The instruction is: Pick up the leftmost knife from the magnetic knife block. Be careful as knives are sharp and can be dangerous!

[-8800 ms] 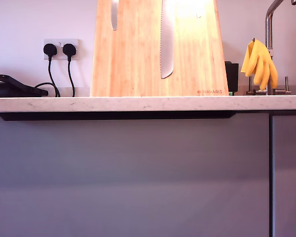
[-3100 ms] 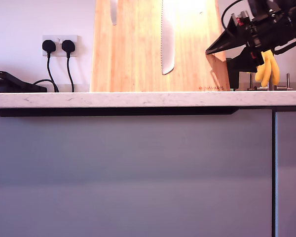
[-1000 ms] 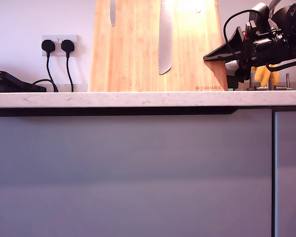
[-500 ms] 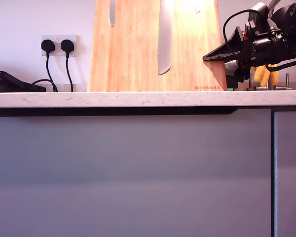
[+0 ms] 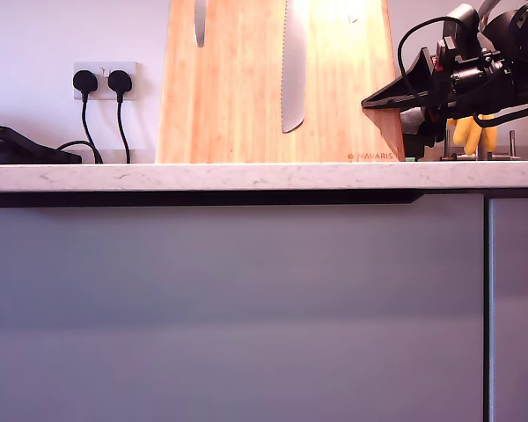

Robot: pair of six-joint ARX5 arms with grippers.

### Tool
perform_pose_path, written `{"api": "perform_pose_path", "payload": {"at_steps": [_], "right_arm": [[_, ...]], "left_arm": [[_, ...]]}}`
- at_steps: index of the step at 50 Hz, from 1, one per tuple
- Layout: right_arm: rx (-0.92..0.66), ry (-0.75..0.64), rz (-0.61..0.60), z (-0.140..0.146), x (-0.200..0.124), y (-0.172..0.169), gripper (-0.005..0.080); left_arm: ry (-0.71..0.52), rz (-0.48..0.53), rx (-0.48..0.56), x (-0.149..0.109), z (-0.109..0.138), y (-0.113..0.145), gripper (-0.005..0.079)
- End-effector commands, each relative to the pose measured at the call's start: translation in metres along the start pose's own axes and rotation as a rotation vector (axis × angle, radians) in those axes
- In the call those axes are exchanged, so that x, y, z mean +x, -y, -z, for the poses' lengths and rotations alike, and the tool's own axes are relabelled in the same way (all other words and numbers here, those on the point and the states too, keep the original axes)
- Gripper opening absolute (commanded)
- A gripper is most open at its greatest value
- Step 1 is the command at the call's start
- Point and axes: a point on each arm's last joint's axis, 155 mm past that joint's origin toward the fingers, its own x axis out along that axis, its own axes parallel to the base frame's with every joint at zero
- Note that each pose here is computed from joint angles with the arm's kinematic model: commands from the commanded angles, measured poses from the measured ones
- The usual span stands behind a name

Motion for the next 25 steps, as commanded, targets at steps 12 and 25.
{"api": "perform_pose_path", "payload": {"at_steps": [12,25], "right_arm": [[-0.039,-0.005,0.000,-0.005,0.008,-0.006,-0.0013],[-0.042,-0.006,0.006,-0.005,0.008,-0.005,-0.0013]], "left_arm": [[-0.039,0.008,-0.037,0.039,0.010,-0.017,0.0607],[-0.043,0.016,-0.068,0.058,0.016,-0.024,0.0607]]}}
